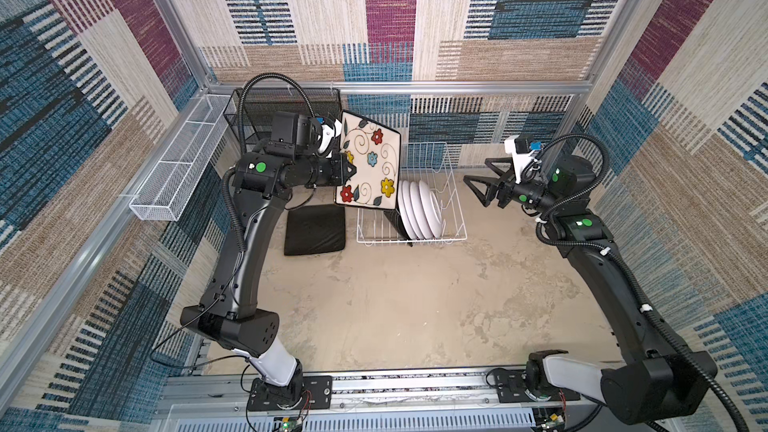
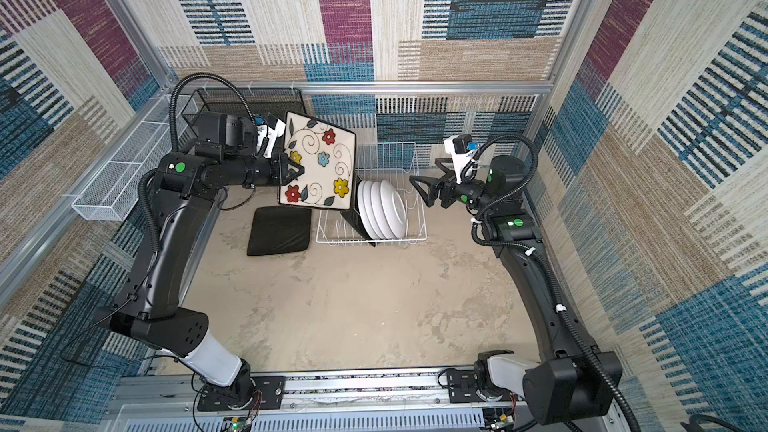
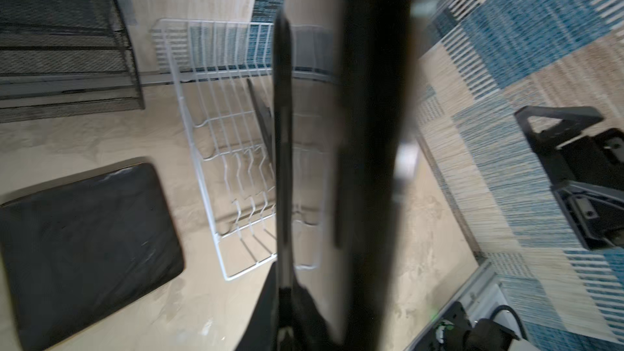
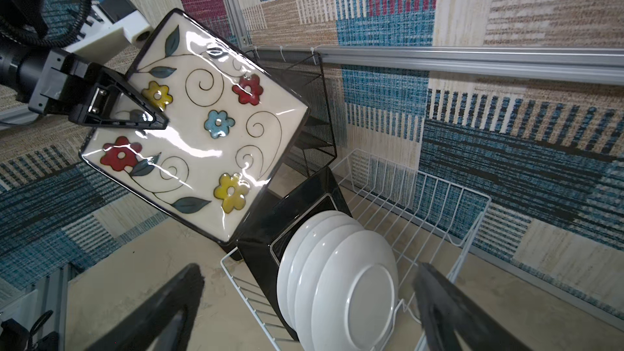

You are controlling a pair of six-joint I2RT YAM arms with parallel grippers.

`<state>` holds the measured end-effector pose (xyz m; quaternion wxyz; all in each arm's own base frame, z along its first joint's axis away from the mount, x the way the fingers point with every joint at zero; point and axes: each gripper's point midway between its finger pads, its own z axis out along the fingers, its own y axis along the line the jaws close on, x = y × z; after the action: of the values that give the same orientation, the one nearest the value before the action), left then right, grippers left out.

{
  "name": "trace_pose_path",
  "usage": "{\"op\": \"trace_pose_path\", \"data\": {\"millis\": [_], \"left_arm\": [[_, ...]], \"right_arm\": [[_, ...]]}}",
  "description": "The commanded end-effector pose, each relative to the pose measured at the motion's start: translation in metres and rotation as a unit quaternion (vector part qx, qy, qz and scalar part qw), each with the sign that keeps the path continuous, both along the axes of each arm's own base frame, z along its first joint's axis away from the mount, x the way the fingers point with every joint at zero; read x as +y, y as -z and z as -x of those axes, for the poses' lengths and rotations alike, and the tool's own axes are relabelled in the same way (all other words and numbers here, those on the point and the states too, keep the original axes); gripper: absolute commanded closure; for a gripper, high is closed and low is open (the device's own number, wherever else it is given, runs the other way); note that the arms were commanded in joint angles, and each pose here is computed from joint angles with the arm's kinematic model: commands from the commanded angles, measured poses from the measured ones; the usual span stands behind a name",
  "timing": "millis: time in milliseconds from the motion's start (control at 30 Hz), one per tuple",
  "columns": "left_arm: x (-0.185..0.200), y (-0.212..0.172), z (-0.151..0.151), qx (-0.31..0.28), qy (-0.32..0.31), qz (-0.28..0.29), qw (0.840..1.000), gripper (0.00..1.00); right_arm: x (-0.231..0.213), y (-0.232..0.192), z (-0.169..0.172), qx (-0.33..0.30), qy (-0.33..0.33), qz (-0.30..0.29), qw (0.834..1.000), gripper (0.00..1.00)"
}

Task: Unload the plates from the dish rack
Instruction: 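Carry the floral plate with the left gripper onto the dark plate on the floor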

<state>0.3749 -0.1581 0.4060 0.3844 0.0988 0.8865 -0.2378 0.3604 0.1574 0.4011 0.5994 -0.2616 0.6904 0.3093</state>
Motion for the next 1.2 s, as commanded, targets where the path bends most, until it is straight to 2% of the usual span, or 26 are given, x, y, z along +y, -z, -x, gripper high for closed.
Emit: {"op": "trace_pose_path", "data": {"millis": [0, 133, 267, 600, 900, 1167], "left_arm": [[0.026, -0.015, 0.000, -0.049, -0.031, -0.060, 0.996, 1.00], [0.049, -0.008, 0.005, -0.041, -0.066, -0.104, 0.992, 1.00], [0.071, 0.000, 0.008, -0.027, -0.100, -0.144, 0.984, 1.00], [0.105, 0.037, 0.000, 0.023, -0.120, -0.199, 0.972, 1.00], [0.122, 0.088, -0.027, 0.094, -0.107, -0.163, 0.976, 1.00], [0.128, 0.120, -0.050, 0.126, -0.088, -0.095, 0.984, 1.00]], "right_arm": [[0.013, 0.002, 0.007, -0.029, -0.015, 0.038, 0.999, 0.01], [0.037, 0.011, 0.015, -0.042, -0.040, 0.067, 0.996, 0.01], [0.047, 0.015, 0.017, -0.037, -0.049, 0.069, 0.996, 0.01], [0.074, 0.032, 0.019, -0.002, -0.094, 0.068, 0.993, 0.01], [0.081, 0.040, 0.021, 0.007, -0.090, 0.063, 0.994, 0.01], [0.082, 0.045, 0.016, 0.027, -0.081, 0.056, 0.995, 0.01]]}}
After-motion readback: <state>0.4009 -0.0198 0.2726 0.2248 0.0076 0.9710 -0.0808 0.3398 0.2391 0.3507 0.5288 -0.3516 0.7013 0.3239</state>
